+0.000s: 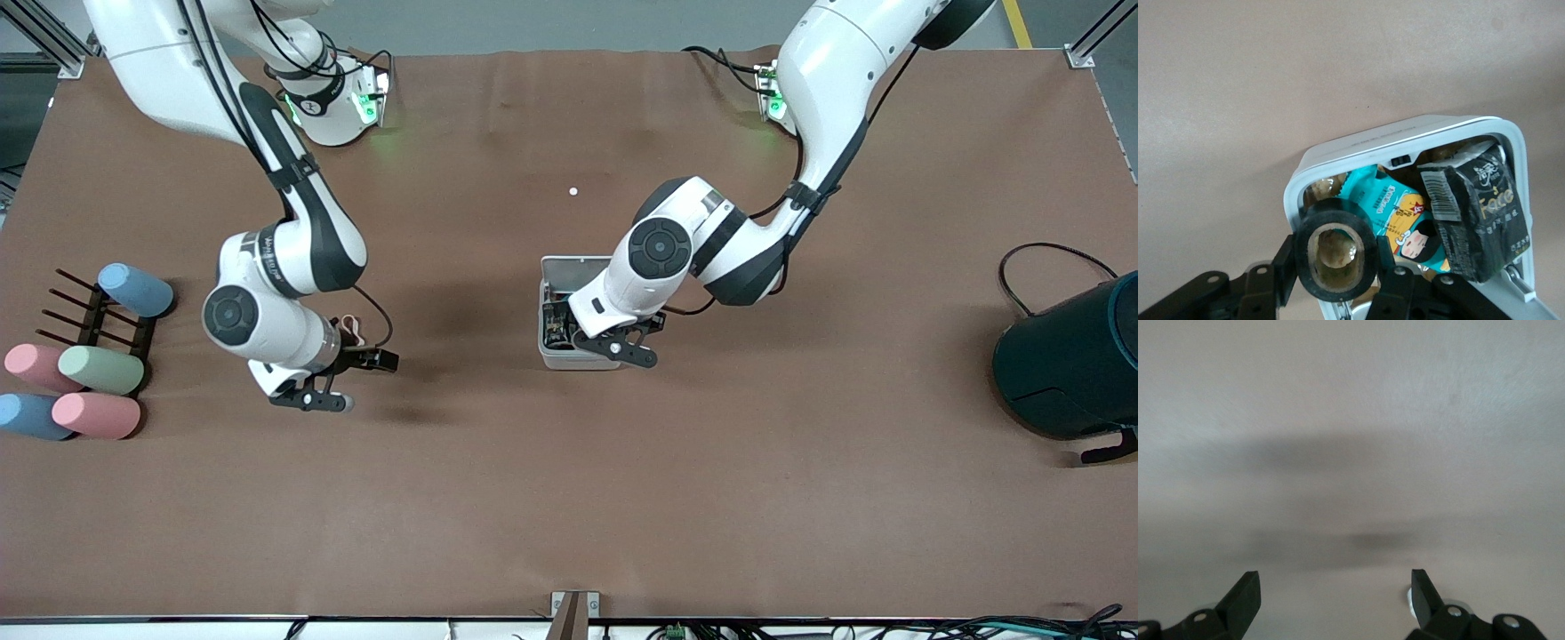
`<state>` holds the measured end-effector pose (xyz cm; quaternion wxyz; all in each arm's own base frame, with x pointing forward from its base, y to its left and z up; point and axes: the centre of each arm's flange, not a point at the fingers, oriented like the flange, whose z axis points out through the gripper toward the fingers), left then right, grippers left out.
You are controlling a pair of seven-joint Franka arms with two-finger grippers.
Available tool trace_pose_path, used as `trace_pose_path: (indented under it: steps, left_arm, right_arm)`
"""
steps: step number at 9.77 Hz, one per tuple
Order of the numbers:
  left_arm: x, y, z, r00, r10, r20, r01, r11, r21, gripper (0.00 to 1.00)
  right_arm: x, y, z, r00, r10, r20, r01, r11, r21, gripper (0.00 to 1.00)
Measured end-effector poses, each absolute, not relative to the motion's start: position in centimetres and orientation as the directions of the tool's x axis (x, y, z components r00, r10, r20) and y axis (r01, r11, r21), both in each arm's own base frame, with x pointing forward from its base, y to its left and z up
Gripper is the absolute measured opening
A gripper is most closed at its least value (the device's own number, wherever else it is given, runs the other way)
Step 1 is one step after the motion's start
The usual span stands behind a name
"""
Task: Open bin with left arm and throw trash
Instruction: 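Carry the tape roll over the bin while the right gripper reaches the clip, then drop the tape roll into the bin while the right gripper grasps the clip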
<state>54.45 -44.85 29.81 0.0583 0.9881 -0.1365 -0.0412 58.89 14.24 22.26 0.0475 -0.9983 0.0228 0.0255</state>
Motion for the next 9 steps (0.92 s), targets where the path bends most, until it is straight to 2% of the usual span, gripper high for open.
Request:
trace_pose_path:
  steps: [1,4,5,7,9]
  left_arm:
    - [54.5,-44.8,29.8,0.960,-0.272,-0.066,-0.262,-0.957,0.126,0.52]
    - [54.5,-44.7,29.4,0.964,-0.260,-0.060,-0.254,-0.962,0.101,0.93]
    - [54.6,-44.7,29.4,0.966,-0.252,-0.060,-0.245,-0.964,0.099,0.99]
    - [55.0,-44.5,30.1,0.971,-0.234,-0.048,-0.229,-0.968,0.102,1.00]
    - [56.6,-42.5,34.5,0.985,-0.171,-0.031,-0.168,-0.982,0.082,1.00]
  right_arm:
    - [57.2,13.4,20.5,0.999,-0.004,-0.040,-0.008,-0.996,-0.090,1.00]
    - [55.8,11.2,19.5,0.996,0.068,-0.049,0.064,-0.995,-0.081,1.00]
    - [55.6,11.1,19.3,0.995,0.084,-0.053,0.080,-0.994,-0.073,1.00]
    - [55.4,11.2,19.2,0.992,0.116,-0.055,0.113,-0.992,-0.056,1.00]
    - [54.9,10.9,18.8,0.989,0.136,-0.065,0.134,-0.990,-0.038,0.97]
